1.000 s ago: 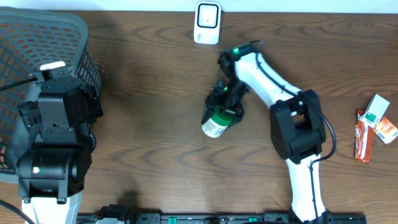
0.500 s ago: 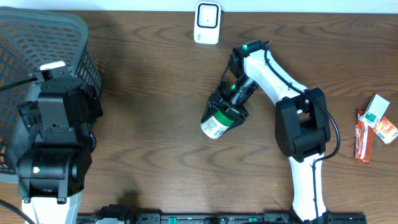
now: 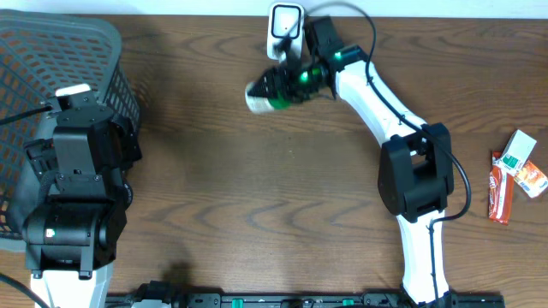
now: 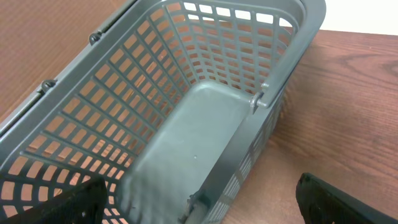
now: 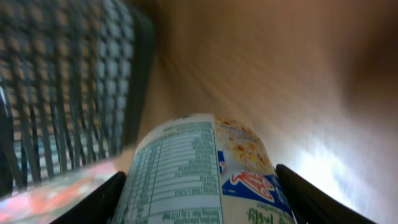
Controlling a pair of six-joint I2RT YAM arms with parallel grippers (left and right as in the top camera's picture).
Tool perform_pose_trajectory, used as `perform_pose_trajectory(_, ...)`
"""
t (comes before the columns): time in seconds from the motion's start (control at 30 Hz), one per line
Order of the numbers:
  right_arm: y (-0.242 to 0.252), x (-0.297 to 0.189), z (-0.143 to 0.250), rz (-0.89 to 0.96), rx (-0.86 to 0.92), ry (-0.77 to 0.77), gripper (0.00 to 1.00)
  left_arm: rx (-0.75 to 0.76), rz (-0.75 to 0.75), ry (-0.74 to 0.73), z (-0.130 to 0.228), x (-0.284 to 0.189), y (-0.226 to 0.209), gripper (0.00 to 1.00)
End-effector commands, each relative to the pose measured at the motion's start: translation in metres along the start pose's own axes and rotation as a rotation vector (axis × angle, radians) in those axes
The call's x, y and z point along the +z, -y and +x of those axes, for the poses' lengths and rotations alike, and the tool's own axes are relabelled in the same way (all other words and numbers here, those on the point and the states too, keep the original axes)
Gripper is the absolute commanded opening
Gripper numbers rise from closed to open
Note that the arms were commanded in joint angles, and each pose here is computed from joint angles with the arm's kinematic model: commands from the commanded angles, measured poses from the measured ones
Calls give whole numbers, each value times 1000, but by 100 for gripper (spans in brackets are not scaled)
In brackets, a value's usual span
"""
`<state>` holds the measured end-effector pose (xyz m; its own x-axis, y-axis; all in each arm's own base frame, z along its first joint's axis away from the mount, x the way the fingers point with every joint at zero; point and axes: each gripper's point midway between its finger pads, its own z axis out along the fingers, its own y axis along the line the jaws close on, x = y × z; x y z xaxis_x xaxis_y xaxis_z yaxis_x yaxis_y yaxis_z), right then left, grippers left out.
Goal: Scan the item barcode
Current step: 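Carry the jar up to the white scanner and hold it there, then move the jar to the right table edge and release it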
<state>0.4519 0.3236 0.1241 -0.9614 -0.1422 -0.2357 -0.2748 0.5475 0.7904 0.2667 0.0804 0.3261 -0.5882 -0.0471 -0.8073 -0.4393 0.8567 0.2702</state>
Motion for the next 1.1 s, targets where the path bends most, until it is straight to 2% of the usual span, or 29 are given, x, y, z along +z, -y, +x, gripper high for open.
perform_pose_trajectory(0.0, -14, -19, -53, 58, -86, 188, 43, -5, -13, -6, 2, 2, -2, 96)
perform_pose_trajectory(0.17, 7, -41, -108, 263, -178, 438, 44, -5, -13, -6, 2, 2, -2, 96)
perform_pose_trajectory(0.43, 20, -77, -164, 473, -340, 715, 35, -5, -14, -6, 2, 2, -2, 96)
perform_pose_trajectory(0.73, 54, -66, -189, 509, -383, 834, 41, -5, -13, -6, 2, 2, -2, 96)
perform_pose_trajectory(1.07, 76, -67, -200, 569, -374, 918, 45, -4, -13, -6, 2, 2, -2, 96)
